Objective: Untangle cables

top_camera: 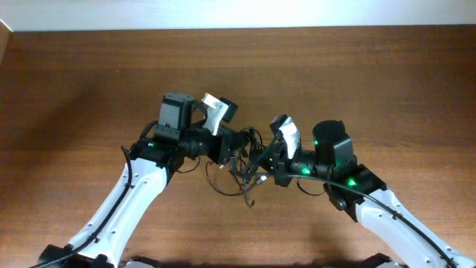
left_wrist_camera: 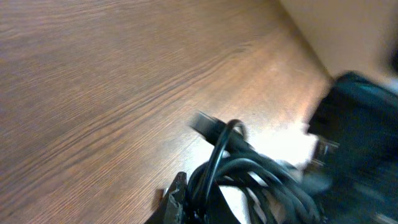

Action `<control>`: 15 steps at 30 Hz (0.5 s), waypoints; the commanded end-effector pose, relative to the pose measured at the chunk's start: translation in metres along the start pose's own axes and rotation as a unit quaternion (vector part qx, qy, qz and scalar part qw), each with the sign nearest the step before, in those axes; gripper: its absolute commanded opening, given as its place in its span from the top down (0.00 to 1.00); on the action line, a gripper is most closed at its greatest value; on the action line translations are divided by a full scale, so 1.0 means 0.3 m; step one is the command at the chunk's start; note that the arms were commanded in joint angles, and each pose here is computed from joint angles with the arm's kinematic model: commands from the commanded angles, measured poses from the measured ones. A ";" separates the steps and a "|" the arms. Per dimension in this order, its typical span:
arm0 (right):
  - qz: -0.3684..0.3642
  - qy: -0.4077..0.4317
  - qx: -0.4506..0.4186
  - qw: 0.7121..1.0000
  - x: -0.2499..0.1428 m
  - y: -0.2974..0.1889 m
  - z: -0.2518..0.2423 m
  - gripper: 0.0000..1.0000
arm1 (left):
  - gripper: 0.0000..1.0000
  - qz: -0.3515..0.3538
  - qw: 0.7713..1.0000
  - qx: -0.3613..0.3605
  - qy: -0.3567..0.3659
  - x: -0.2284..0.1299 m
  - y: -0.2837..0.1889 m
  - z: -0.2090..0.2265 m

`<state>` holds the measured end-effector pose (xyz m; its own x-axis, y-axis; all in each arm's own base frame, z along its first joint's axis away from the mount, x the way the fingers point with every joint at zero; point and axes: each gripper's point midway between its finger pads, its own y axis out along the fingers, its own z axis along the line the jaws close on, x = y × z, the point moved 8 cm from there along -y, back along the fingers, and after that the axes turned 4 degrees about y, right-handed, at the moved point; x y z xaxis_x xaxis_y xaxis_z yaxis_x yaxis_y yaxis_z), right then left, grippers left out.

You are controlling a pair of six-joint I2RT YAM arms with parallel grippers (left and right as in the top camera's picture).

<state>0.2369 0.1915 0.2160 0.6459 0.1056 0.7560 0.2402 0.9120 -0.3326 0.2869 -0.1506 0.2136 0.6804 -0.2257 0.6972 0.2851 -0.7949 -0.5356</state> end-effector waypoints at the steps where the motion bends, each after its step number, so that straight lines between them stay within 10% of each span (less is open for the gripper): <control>1: 0.037 -0.081 0.264 0.960 0.010 -0.034 0.200 0.96 | 1.00 -0.029 0.980 0.167 -0.103 0.026 -0.017 0.091; 8: 0.034 -0.092 0.275 0.957 0.014 -0.038 0.208 0.96 | 0.94 -0.086 0.900 0.366 -0.221 0.011 -0.105 0.223; 15: 0.034 -0.009 0.086 0.996 -0.017 0.007 0.084 0.96 | 0.90 -0.128 0.868 0.282 -0.388 -0.022 -0.244 0.337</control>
<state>0.2243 0.2035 0.2226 0.6364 0.1559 0.7555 0.0891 0.9580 -0.2727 0.3219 -0.0655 0.2025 0.7996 0.4124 0.4365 0.5917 -0.4175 -0.6896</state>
